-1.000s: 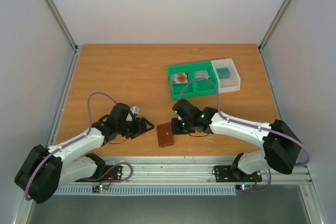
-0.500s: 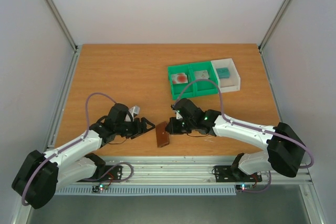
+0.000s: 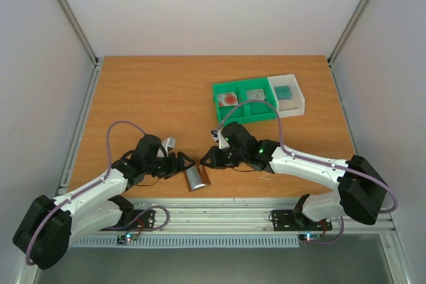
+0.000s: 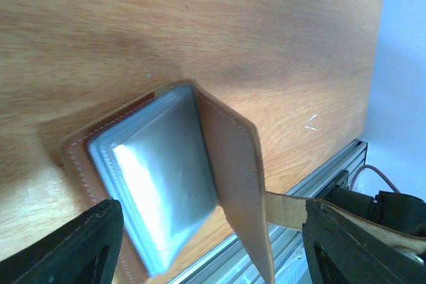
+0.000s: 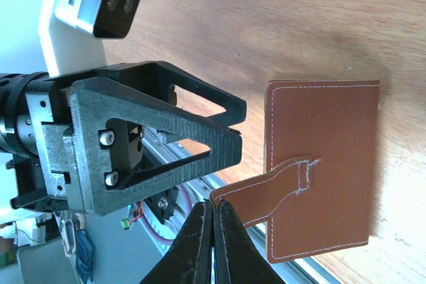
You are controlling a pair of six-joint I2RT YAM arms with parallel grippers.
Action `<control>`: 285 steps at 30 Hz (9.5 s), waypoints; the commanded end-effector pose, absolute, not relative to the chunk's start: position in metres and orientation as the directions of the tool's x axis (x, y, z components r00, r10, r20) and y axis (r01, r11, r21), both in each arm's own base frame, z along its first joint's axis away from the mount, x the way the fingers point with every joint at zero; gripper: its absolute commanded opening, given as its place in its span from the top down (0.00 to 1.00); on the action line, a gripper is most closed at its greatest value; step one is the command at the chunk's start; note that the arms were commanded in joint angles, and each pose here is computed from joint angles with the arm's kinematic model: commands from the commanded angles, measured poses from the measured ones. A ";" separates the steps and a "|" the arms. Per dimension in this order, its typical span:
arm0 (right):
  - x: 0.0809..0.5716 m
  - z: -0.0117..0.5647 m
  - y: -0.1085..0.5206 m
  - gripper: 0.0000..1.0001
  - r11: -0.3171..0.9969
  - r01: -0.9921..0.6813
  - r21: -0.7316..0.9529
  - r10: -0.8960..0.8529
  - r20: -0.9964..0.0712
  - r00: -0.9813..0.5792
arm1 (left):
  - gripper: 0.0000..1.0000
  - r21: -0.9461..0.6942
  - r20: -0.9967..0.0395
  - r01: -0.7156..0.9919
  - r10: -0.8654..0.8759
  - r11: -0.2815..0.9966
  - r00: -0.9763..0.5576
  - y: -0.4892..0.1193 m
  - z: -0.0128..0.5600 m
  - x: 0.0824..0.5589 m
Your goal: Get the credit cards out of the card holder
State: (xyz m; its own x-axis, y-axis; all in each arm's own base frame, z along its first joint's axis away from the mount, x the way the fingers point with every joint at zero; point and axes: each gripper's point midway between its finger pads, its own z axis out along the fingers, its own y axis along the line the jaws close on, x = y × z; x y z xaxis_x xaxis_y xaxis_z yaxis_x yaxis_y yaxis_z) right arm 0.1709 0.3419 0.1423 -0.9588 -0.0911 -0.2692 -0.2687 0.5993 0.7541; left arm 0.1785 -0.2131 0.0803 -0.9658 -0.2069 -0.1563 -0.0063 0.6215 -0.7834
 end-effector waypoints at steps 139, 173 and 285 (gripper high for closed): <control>0.207 0.054 0.294 0.51 0.949 -0.163 0.270 -0.109 -0.203 -0.973 | 1.00 -0.798 -0.185 -0.012 -0.264 0.602 -0.947 -0.230 0.074 0.186; 0.186 0.108 0.387 0.77 0.775 -0.265 0.574 -0.159 -0.229 -0.960 | 1.00 -0.803 -0.170 -0.041 -0.293 0.595 -0.941 -0.224 0.071 0.182; 0.187 0.024 0.334 0.84 0.698 -0.128 0.705 -0.094 -0.086 -0.992 | 0.91 -0.656 -0.136 -0.133 -0.290 0.743 -0.947 -0.188 0.009 0.159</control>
